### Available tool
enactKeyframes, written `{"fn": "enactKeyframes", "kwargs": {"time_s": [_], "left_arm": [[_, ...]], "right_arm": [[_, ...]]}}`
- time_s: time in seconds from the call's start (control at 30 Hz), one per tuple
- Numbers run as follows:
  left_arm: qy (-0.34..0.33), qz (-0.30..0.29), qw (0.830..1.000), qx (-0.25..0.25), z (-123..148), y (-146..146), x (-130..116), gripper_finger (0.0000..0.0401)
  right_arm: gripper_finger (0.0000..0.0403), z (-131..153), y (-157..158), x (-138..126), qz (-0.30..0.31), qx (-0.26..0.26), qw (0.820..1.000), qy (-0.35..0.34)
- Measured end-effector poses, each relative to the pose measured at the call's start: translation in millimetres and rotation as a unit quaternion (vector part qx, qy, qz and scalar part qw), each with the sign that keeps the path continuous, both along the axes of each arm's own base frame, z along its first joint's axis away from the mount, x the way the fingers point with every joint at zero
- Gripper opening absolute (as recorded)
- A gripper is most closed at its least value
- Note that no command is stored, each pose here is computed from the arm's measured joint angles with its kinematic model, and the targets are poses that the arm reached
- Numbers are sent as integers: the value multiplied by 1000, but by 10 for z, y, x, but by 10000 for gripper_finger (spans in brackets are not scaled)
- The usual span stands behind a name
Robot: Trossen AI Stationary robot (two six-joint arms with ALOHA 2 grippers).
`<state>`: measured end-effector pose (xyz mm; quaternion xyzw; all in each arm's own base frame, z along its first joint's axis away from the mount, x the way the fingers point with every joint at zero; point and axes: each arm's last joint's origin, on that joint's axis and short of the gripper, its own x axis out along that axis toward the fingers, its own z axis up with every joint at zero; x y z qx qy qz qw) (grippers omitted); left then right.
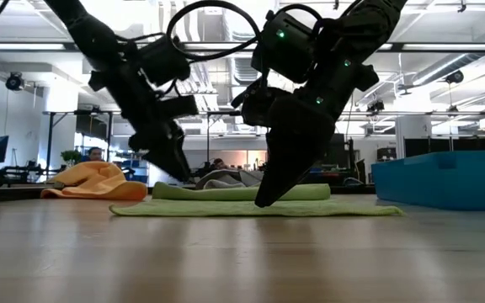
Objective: Roll microfiber towels into tight, uniform cylinder then place into a basket
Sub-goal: Roll the green towel
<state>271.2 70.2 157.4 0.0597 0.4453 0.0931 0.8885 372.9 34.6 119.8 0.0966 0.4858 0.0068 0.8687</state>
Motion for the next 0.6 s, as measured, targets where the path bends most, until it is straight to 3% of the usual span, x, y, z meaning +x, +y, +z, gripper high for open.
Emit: {"fn": "enactKeyframes", "kwargs": {"time_s": [0.23, 0.6], "left_arm": [[26, 20, 999, 43, -92, 8, -2, 213], [33, 26, 996, 73, -63, 18, 2, 42]], "right_arm": [[164, 0, -2, 3, -2, -2, 1000, -1], [164, 58, -5, -22, -2, -3, 1000, 0]]}}
